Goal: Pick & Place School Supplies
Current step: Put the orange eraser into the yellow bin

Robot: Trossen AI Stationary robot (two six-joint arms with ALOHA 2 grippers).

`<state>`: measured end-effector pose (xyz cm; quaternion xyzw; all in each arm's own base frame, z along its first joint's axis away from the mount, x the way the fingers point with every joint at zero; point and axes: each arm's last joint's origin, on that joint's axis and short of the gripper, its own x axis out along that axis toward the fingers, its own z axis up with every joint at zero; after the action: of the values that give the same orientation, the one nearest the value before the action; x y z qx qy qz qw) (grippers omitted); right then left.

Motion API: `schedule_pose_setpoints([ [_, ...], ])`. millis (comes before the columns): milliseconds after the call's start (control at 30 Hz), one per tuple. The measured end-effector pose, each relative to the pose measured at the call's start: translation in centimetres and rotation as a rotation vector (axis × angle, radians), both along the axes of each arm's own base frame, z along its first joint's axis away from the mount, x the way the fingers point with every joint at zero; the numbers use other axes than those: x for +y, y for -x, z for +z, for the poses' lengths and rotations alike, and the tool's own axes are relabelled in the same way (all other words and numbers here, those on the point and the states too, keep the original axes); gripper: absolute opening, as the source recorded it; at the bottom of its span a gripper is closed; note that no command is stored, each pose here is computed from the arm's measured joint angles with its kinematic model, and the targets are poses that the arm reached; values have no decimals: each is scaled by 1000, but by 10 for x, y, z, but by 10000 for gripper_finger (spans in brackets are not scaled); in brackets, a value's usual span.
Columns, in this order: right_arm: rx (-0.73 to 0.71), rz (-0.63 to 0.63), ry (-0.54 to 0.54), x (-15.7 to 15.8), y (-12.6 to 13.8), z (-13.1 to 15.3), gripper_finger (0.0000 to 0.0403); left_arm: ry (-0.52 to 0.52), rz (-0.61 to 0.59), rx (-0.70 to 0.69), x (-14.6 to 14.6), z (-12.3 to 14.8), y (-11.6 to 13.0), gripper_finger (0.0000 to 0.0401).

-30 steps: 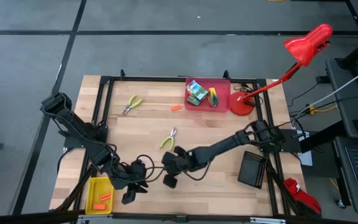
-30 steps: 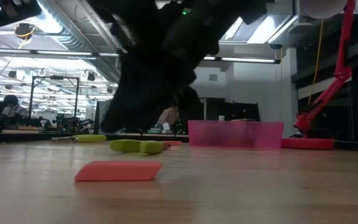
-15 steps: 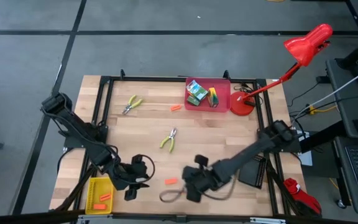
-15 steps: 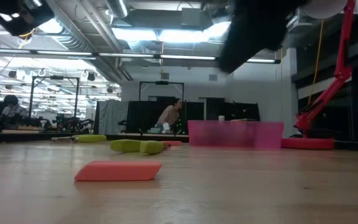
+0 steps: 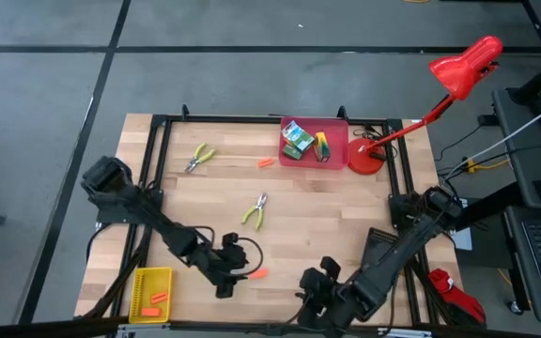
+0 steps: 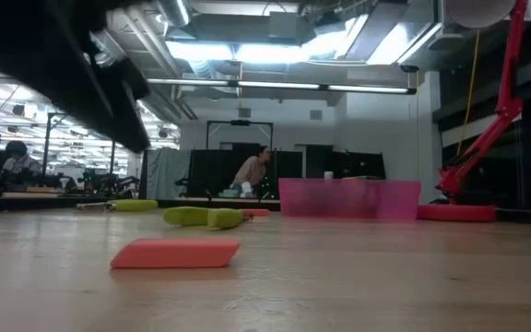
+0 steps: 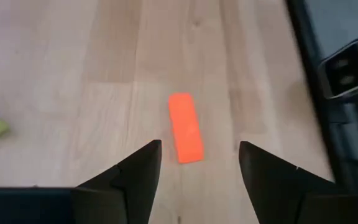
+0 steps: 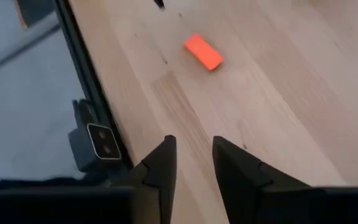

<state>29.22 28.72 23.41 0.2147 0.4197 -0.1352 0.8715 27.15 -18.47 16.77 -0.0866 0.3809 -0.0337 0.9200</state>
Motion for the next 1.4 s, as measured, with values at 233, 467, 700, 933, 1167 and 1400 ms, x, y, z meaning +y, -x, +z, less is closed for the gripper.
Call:
schedule_pose_setpoints([
  [233, -57, -69, -34, 10, 12, 4, 114, -7, 29, -3, -4, -28, -13, 201],
  [467, -76, -89, -56, 16, 18, 5, 114, -98, 44, -57, -11, -35, -31, 198],
  [700, -78, -89, -70, 19, 22, 5, 114, -154, 31, 6, -16, -52, -44, 198],
  [933, -81, -87, -79, 22, 24, 5, 114, -165, 69, 48, -12, -56, -42, 196],
  [1167, -91, -91, -72, 22, 25, 5, 114, -124, 122, 87, -11, -56, -39, 149],
  [1400, -109, -99, -64, 22, 24, 6, 114, -92, 141, 105, -9, -57, -40, 82],
])
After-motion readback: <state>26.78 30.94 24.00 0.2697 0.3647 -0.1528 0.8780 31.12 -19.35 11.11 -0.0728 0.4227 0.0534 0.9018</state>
